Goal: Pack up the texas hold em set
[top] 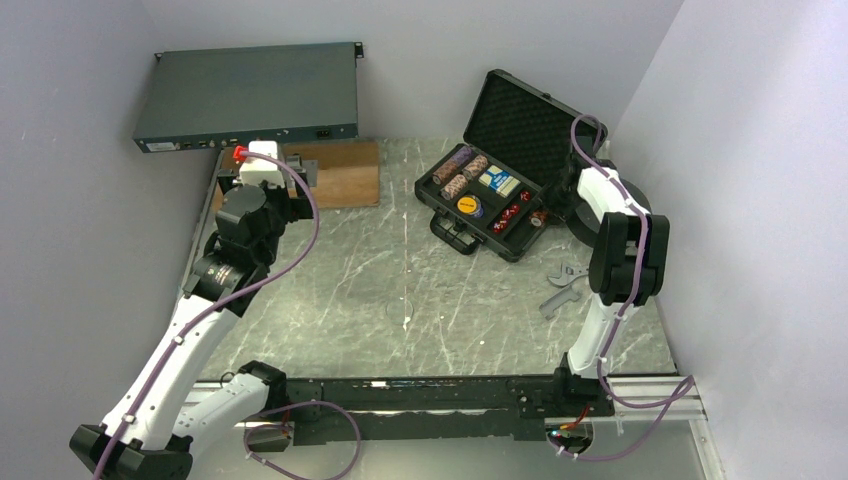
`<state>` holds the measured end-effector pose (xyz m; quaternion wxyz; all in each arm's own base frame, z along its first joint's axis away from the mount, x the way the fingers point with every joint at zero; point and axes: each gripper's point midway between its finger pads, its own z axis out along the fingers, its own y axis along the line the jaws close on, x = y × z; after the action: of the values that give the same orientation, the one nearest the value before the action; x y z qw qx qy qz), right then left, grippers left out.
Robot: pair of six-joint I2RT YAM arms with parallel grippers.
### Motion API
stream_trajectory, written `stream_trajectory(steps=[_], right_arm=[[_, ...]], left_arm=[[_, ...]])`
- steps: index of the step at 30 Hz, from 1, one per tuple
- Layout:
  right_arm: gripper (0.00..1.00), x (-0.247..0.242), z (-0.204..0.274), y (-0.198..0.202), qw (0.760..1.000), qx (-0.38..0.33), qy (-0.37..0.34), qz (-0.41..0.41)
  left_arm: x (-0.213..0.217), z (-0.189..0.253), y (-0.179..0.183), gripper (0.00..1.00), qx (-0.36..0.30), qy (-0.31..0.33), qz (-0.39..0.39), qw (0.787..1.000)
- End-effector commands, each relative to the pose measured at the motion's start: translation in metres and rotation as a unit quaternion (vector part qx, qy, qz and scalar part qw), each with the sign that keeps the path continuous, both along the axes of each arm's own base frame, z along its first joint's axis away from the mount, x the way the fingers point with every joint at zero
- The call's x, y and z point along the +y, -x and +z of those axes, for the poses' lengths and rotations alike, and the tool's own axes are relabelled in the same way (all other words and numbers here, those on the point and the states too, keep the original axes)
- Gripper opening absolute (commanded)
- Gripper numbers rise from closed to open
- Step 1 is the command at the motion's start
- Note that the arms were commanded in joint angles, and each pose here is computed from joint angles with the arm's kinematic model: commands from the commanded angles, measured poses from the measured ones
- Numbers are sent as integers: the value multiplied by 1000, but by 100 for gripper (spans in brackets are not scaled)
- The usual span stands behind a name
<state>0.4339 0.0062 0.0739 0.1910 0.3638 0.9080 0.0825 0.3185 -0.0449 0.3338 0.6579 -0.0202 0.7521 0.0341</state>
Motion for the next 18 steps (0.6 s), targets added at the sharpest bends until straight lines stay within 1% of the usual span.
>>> stream_trajectory(steps=[1, 2, 4, 5, 8, 9, 11, 15, 18], right_arm=[[23, 15, 16, -41, 996, -82, -39, 14], [30, 15, 18, -41, 995, -86, -40, 14], [38, 15, 21, -41, 995, -93, -40, 12], [41, 14, 22, -42, 994, -97, -40, 11], [45, 14, 24, -43, 994, -101, -42, 10], [49, 14, 24, -43, 994, -100, -42, 11], [59, 14, 24, -44, 994, -99, -42, 11], [64, 14, 26, -44, 994, -103, -41, 14], [65, 14, 29, -45, 993, -105, -41, 16]], left_arm=[[0, 24, 1, 94, -29, 10, -4, 1000], [0, 24, 1, 94, -29, 11, -4, 1000], [0, 25, 1, 94, -30, 11, -4, 999], [0, 25, 2, 94, -30, 11, -4, 999], [0, 25, 2, 94, -30, 11, -4, 999], [0, 25, 2, 94, -30, 11, -5, 999], [0, 25, 2, 94, -30, 11, -4, 999], [1, 25, 2, 94, -30, 11, -4, 999], [0, 25, 2, 94, -30, 11, -5, 999]])
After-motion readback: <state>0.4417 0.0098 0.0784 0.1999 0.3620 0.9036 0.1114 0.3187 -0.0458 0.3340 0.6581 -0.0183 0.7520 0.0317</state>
